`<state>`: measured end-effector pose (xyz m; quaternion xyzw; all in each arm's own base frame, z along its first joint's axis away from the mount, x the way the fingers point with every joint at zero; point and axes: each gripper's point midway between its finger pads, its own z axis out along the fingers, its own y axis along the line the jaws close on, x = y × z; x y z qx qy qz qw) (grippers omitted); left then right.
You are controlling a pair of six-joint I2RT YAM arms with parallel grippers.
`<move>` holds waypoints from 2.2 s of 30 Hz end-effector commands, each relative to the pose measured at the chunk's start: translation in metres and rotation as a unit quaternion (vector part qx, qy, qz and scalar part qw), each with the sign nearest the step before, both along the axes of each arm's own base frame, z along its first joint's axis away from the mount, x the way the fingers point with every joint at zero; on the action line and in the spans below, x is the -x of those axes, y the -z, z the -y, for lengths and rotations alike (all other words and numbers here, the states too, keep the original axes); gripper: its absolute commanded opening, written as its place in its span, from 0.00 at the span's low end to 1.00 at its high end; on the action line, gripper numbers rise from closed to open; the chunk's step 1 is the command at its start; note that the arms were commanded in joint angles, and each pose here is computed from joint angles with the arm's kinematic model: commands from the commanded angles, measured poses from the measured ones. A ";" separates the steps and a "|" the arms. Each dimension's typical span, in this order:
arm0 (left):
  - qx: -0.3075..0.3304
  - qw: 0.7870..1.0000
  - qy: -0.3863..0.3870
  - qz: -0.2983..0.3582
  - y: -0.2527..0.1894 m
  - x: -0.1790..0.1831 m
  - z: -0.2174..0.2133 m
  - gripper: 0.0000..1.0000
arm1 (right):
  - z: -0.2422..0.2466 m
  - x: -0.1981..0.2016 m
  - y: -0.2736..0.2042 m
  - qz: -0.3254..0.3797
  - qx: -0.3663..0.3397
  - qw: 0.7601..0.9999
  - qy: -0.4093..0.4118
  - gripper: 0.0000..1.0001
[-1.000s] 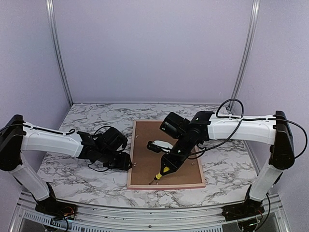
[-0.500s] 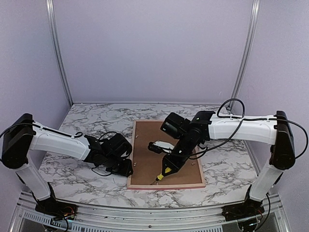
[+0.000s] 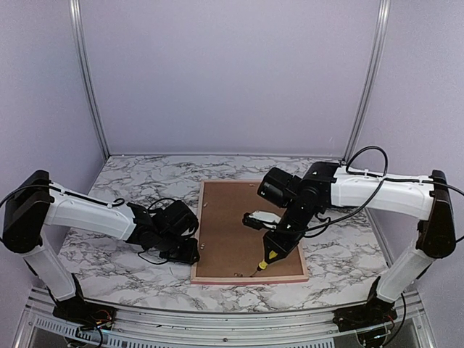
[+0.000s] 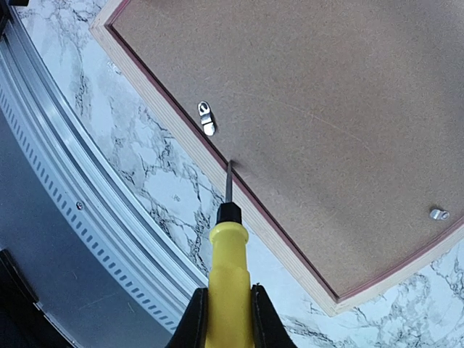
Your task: Take the photo out of the frame
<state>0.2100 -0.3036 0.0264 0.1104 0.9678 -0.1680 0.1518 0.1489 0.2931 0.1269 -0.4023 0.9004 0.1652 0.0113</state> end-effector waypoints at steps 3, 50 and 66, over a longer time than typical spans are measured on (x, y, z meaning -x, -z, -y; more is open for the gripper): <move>-0.040 0.999 -0.009 -0.001 0.007 -0.001 -0.016 0.30 | -0.004 -0.011 -0.020 0.021 -0.012 1.000 0.015 0.00; 0.034 0.996 -0.054 0.069 -0.072 -0.081 -0.012 0.40 | 0.214 -0.144 0.048 0.268 -0.244 0.755 0.546 0.18; 0.027 0.997 -0.047 0.063 -0.064 -0.083 -0.011 0.40 | 0.219 -0.139 0.069 0.215 -0.183 0.770 0.573 0.32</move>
